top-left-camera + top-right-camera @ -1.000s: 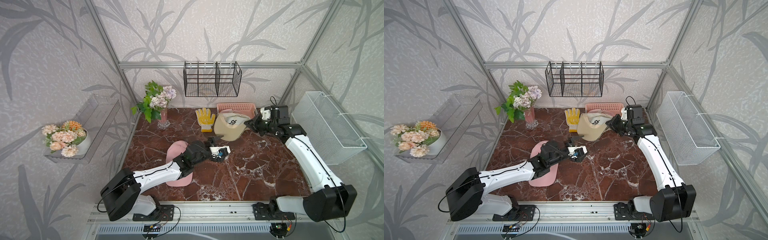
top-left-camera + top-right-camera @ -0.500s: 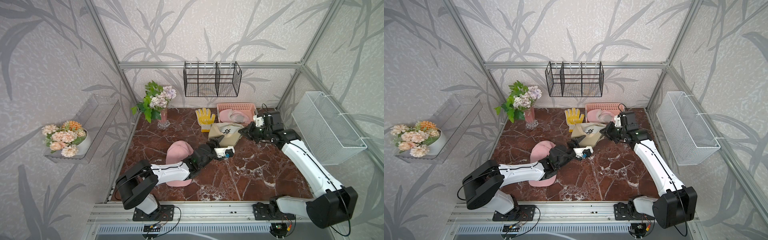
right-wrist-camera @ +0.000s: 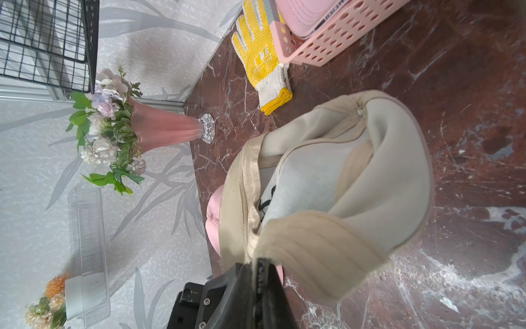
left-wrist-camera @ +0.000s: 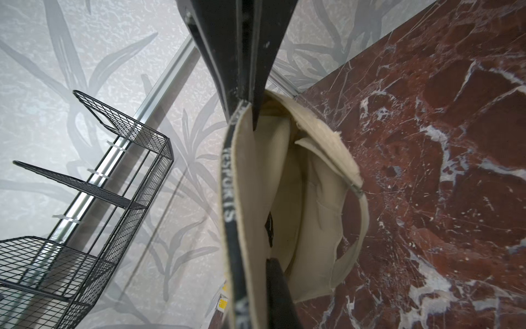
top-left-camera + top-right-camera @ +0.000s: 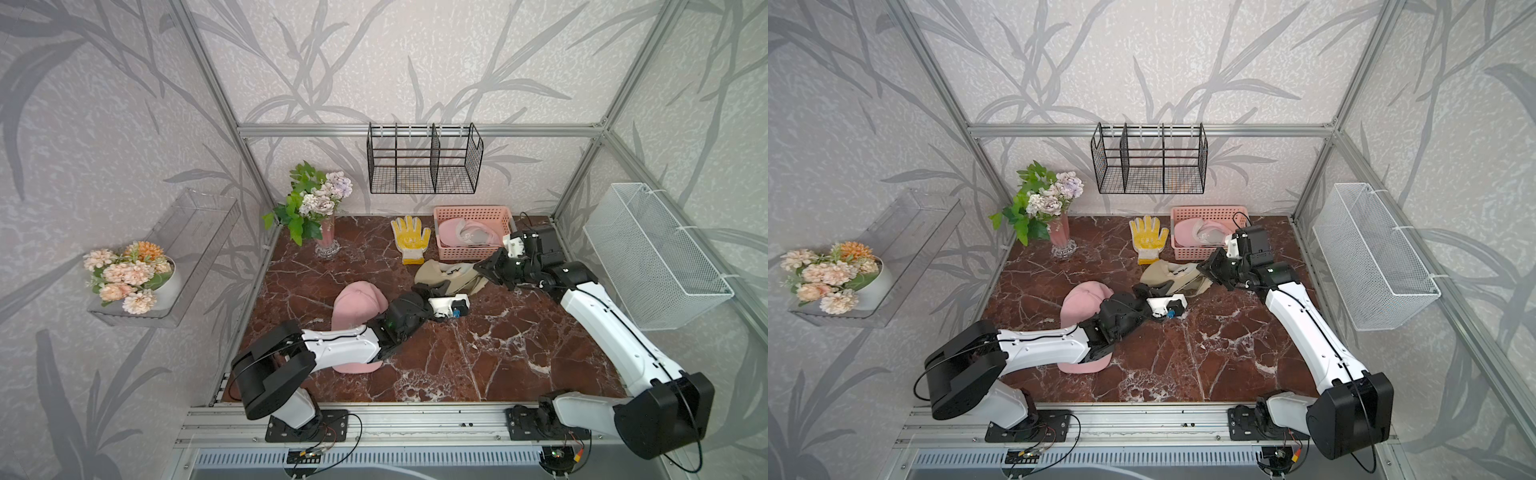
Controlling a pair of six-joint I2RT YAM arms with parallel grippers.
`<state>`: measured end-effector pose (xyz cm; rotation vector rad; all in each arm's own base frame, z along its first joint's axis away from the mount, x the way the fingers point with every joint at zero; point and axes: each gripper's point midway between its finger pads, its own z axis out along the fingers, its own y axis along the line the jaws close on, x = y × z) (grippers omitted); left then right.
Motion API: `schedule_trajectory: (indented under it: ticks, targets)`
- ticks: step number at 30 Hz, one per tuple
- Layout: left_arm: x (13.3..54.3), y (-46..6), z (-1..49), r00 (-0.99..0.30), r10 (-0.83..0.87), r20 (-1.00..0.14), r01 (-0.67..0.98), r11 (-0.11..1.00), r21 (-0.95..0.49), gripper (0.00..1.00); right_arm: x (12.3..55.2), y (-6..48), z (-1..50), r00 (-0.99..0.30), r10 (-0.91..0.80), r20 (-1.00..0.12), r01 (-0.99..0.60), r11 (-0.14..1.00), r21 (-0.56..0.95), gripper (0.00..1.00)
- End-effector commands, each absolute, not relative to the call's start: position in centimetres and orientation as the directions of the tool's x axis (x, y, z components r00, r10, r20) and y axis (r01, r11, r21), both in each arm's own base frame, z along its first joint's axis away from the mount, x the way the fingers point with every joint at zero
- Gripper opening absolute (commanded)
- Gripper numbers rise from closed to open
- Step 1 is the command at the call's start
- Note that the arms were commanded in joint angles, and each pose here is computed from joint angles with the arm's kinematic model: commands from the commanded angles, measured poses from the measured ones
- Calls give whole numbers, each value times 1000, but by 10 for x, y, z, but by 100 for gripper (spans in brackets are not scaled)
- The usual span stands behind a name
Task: Turn the baseball cap inside out
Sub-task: Turn over the baseball cap.
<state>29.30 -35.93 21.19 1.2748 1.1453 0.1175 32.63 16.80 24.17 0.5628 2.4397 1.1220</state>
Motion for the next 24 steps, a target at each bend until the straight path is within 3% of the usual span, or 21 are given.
schedule_trajectory:
  ticks: [1, 7, 11, 16, 24]
  targets:
    - [276, -365, 240, 472, 546, -692, 597, 379, 707, 0, 324, 166, 242, -847, 462, -263, 118, 646, 754, 21]
    - [278, -353, 264, 237, 444, -864, 696, 542, 470, 0, 323, 157, 223, -844, 358, -399, 28, 773, 634, 44]
    - [276, -356, 268, 97, 397, -913, 773, 548, 321, 0, 324, 151, 209, -826, 323, -463, 9, 828, 561, 48]
    - [276, -349, 274, -63, 301, -952, 821, 558, 122, 0, 328, 119, 191, -782, 344, -520, 108, 896, 430, 51]
    - [275, -330, 272, -223, 165, -961, 844, 527, -106, 0, 332, 90, 169, -759, 317, -569, 183, 942, 281, 54]
